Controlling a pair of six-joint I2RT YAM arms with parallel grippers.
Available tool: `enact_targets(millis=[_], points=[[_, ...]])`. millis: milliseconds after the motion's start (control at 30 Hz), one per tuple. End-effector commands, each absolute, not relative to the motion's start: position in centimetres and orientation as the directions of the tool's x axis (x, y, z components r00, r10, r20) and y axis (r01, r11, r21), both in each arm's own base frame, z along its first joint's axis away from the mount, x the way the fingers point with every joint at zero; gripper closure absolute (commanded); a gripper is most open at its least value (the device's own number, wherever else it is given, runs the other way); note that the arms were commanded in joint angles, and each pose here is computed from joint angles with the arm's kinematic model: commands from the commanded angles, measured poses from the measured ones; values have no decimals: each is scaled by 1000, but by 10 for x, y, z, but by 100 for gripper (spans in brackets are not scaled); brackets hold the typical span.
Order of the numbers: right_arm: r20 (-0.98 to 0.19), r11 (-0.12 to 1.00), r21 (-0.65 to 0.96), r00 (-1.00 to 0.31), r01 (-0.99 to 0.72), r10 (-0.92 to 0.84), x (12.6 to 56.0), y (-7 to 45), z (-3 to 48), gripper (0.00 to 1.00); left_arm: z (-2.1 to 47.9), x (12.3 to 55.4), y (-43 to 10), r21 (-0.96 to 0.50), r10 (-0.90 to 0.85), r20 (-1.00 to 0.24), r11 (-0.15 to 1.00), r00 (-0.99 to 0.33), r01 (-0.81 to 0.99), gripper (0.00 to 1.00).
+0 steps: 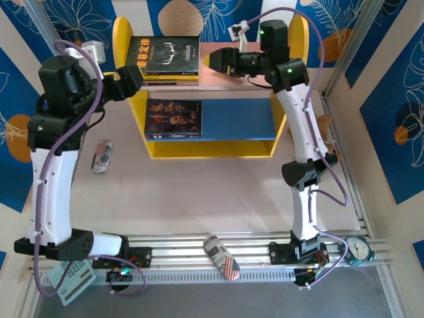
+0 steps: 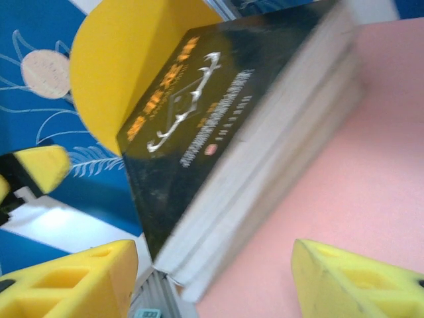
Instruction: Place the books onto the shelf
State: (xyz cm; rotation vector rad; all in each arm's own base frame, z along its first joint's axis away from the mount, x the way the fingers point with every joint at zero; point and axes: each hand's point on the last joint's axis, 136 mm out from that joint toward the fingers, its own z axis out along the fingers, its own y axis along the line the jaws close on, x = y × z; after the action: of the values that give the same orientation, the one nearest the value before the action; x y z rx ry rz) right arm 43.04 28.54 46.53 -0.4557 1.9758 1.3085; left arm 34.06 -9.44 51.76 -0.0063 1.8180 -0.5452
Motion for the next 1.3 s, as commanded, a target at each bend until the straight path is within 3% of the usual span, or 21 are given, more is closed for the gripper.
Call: enact_targets(millis=[0, 100, 167, 333, 433, 567, 833, 1033, 1167, 1267], points=[[-777, 488, 579, -623, -653, 88, 406, 258, 488, 35, 533, 331, -77, -278, -220, -941, 935, -258, 219, 11], [-811, 543, 523, -580, -657, 79, 392, 244, 494, 30, 537, 328, -69, -229, -183, -955, 955, -233, 190, 9], [-830, 571, 489, -554, -659, 72, 381, 235, 497, 26, 540, 327, -63, -203, -164, -962, 965, -218, 168, 1], [-860, 621, 425, -507, -658, 52, 353, 214, 501, 16, 547, 330, -55, -127, -98, -974, 983, -202, 136, 0], [-870, 593, 413, -493, -691, 32, 328, 208, 498, 2, 552, 332, -50, -88, -64, -978, 990, -199, 112, 0], [-858, 546, 433, -514, -717, 7, 288, 205, 467, 1, 542, 328, -44, -75, -54, -969, 994, -240, 80, 0], [-747, 825, 465, -643, -321, 171, 255, 122, 367, 1, 443, 311, -7, 15, -54, -860, 991, -507, -132, 0], [-838, 938, 317, -503, -138, 209, 239, 66, 346, 1, 397, 287, 39, 141, -12, -905, 934, -424, -329, 0], [-862, 960, 278, -433, 30, 263, 251, 35, 320, 1, 367, 282, 40, 154, 35, -933, 939, -358, -309, 0], [-877, 963, 254, -397, 96, 271, 261, 22, 296, 1, 333, 282, 45, 186, 44, -915, 929, -402, -321, 0]])
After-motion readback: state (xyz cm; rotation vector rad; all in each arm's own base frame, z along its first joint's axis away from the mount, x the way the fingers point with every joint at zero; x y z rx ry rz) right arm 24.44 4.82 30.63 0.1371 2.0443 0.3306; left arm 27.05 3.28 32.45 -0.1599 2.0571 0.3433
